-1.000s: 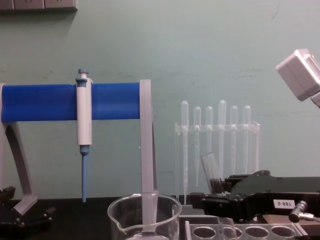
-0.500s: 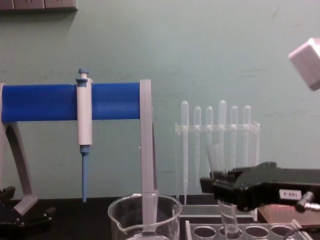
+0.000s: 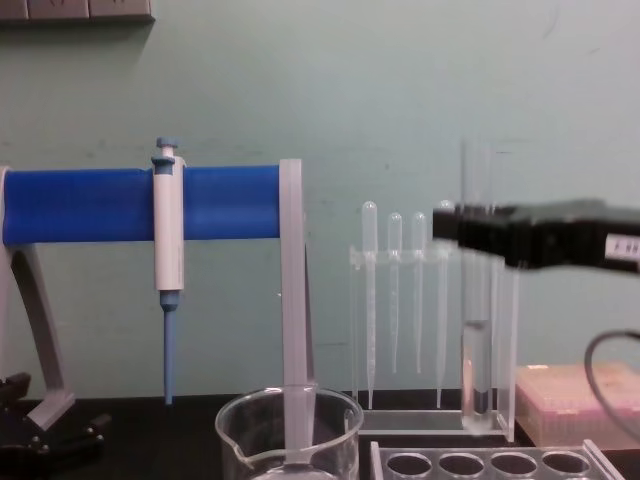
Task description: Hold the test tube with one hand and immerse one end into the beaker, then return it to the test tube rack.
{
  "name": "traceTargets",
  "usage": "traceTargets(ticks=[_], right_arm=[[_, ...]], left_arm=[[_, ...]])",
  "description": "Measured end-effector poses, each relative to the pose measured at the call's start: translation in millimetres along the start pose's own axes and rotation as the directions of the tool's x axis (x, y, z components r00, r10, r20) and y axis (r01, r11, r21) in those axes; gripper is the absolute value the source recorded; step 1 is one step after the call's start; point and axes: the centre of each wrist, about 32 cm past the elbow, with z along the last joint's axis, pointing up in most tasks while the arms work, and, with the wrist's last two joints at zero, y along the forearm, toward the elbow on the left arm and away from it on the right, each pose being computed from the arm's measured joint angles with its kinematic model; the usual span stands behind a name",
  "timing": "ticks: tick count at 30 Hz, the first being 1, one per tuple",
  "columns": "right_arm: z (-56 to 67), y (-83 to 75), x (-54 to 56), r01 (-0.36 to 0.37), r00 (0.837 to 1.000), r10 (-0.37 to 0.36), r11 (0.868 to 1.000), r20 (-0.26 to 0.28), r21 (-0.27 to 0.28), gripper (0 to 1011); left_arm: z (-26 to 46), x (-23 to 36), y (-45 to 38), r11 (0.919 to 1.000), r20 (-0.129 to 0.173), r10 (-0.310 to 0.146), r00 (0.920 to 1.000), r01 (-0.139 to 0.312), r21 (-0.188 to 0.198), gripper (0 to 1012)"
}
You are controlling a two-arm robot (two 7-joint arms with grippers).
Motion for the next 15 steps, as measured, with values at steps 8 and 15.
traceTargets(ticks=[8, 15], right_arm=[[5.9, -1.4, -1.1, 0.012, 1.0, -0.012, 1.0, -0.008, 0.012, 227], [5.0, -1.2, -0.9, 0.011, 1.0, -0.011, 1.0, -0.007, 0.009, 227]], left_arm=[[0.0, 0.0, 0.0, 1.0, 0.0, 0.0, 1.0, 0.0, 0.0, 1000], [0.0, 0.0, 0.0, 1.0, 0.0, 0.0, 1.0, 0.0, 0.0, 1000]])
